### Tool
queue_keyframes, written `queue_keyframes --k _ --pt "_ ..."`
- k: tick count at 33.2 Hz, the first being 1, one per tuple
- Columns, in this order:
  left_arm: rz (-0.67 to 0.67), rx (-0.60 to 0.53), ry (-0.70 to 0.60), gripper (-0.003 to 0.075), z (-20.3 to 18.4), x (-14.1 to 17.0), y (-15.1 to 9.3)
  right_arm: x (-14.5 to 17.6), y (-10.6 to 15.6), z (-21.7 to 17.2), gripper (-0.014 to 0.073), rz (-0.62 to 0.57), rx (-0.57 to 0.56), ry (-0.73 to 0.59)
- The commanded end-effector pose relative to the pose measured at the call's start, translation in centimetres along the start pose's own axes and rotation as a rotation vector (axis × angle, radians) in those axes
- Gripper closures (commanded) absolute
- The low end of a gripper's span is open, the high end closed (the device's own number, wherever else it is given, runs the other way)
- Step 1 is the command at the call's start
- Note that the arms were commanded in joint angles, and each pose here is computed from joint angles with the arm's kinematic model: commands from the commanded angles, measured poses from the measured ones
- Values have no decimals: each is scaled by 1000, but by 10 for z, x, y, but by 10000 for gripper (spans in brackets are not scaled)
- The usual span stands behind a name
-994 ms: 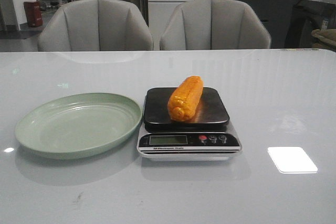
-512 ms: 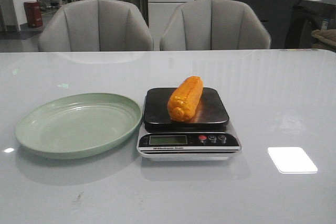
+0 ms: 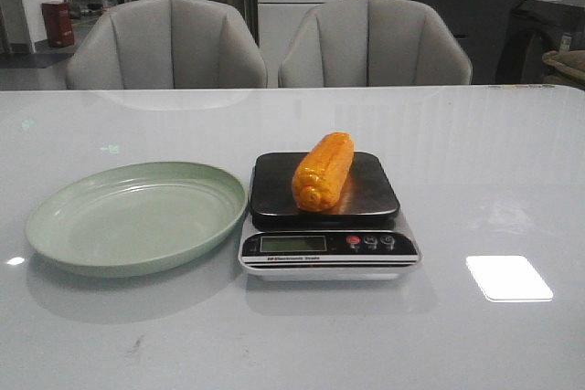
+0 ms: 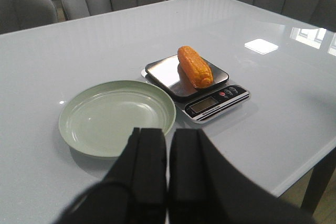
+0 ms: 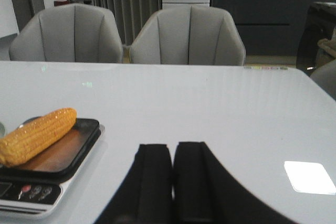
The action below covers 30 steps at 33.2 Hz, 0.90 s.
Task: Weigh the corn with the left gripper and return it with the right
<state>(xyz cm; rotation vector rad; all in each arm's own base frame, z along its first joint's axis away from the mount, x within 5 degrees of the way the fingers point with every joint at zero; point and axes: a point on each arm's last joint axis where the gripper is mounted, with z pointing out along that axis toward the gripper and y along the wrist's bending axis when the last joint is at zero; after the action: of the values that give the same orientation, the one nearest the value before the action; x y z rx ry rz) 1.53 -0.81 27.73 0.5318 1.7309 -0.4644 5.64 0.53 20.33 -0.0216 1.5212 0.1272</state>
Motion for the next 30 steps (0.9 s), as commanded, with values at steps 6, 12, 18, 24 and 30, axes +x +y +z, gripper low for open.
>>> queue_keyframes --k 6,12,18,24,30 --pt "-6 12 -92 606 -3 -14 -1 -34 2 -7 428 -16 -11 -332" --pt "-6 12 -92 606 -3 -14 -1 -69 4 -8 428 -16 -13 -330" --pt "-6 12 -92 606 -3 -14 -1 -102 6 4 428 -16 -7 -192" --pt "-6 12 -92 606 -3 -14 -1 -106 7 21 428 -14 2 11" --pt "-6 12 -92 606 -3 -14 -1 -94 6 25 428 -14 7 133"
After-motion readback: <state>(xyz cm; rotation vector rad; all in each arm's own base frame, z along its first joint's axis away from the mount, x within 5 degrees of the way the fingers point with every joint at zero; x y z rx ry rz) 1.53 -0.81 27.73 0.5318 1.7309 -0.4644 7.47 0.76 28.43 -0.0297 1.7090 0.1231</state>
